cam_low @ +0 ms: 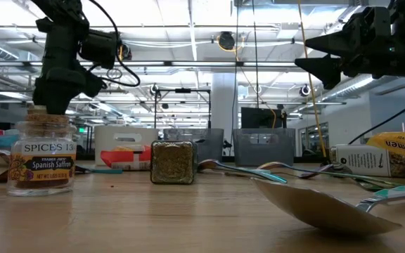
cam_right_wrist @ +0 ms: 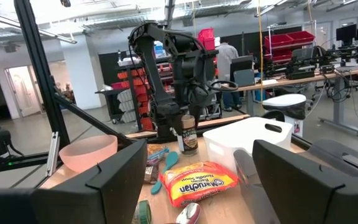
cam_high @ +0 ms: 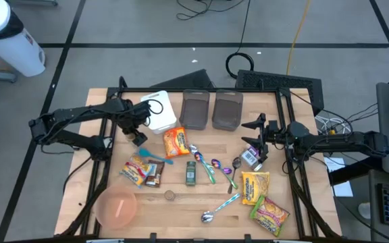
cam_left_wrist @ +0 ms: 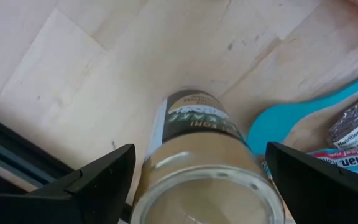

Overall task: Pick & Place Food Item
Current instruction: Put the gold seasoning bottle into the left black bin

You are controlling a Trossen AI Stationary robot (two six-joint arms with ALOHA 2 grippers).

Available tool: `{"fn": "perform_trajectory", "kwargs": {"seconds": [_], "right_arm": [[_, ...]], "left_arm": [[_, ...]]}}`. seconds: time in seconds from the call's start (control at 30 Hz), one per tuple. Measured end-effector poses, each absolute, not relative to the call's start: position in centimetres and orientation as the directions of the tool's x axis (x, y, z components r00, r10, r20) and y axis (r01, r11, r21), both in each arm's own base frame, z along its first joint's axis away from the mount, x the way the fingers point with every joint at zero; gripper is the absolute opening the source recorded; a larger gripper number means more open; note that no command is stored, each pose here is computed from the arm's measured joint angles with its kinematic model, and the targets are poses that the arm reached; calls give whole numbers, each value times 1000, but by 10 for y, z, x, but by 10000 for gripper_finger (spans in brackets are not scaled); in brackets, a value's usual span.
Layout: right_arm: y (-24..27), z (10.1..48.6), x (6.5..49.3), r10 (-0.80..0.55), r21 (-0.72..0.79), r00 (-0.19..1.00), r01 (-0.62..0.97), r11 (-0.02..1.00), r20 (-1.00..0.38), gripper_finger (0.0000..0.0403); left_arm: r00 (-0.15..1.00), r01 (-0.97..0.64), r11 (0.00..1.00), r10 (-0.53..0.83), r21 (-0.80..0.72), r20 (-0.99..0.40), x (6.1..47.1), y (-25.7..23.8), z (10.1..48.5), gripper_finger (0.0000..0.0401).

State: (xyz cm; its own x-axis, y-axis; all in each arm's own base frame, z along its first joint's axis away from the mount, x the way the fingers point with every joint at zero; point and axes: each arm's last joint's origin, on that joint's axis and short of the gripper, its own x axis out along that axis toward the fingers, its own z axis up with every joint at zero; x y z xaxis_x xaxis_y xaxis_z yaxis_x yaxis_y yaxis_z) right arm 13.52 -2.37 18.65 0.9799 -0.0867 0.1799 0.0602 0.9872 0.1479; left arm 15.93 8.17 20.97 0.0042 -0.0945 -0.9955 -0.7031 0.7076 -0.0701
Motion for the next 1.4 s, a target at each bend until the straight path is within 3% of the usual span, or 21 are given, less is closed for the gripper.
{"fn": "perform_trajectory", "kwargs": {"seconds": [0.3,0.6,0.9,1.07,1.4], "right_arm": [[-24,185,136,-88,150,982,63,987,164,283],[-24,185,136,-91,151,982,66,986,164,283],[-24,185,135,-91,151,982,66,986,165,283],[-24,185,135,-91,150,982,66,986,166,283],[-24,186,135,-91,150,981,66,987,170,283]], "left_arm": [[-29,-713,699,-107,-55,-994,156,80,209,362],[-28,-712,701,-105,-53,-994,156,80,209,279],[-49,-677,734,-116,-52,-992,154,79,209,291],[-59,-651,757,-121,-54,-991,154,79,213,279],[-32,-633,771,-105,-61,-994,160,82,257,279]]}}
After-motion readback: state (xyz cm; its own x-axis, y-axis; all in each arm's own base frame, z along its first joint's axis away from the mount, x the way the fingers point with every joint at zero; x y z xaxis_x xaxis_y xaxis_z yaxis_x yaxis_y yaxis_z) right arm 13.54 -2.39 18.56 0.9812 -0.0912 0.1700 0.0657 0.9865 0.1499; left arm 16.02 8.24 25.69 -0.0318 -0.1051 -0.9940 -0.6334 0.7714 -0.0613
